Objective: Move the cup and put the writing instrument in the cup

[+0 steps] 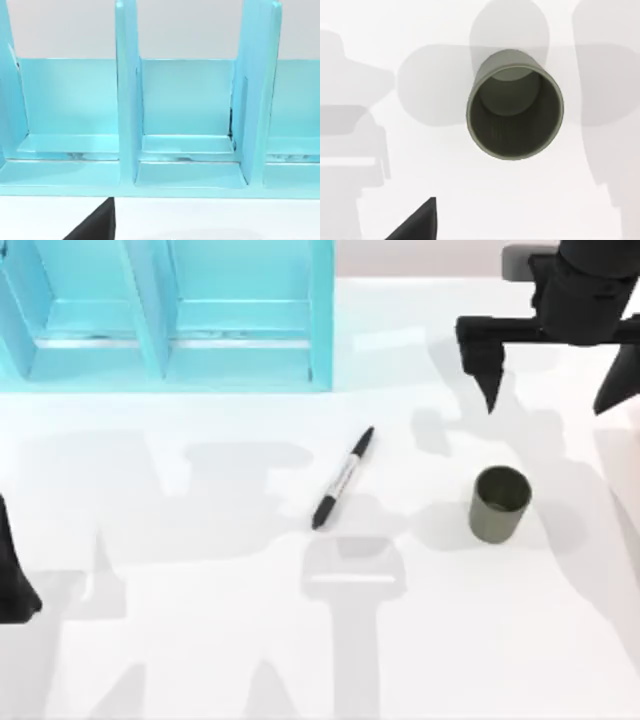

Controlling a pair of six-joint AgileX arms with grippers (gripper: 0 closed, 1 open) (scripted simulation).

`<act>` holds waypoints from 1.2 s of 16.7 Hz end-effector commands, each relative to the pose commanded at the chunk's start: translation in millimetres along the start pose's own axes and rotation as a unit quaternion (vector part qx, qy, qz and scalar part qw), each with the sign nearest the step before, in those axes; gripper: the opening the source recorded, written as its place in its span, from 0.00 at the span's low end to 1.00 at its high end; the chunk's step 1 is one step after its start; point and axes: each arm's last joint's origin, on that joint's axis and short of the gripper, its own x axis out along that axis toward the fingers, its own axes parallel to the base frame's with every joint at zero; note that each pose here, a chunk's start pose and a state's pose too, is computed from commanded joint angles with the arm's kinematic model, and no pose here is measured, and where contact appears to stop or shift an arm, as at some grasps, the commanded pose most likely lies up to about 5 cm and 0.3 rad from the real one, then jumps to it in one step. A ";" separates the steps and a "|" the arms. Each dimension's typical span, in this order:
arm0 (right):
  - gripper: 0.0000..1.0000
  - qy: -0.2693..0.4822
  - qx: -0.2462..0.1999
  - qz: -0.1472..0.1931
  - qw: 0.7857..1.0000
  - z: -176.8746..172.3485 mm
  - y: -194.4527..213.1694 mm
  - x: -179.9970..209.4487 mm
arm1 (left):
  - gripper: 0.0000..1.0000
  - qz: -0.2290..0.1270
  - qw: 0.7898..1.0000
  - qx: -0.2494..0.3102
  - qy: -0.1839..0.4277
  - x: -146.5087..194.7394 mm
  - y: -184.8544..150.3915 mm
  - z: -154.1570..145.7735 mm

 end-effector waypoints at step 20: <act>1.00 -0.022 0.133 0.052 0.990 15.9 69.4 30.5 | 1.00 0.000 1.000 0.000 0.000 0.0 0.0 0.0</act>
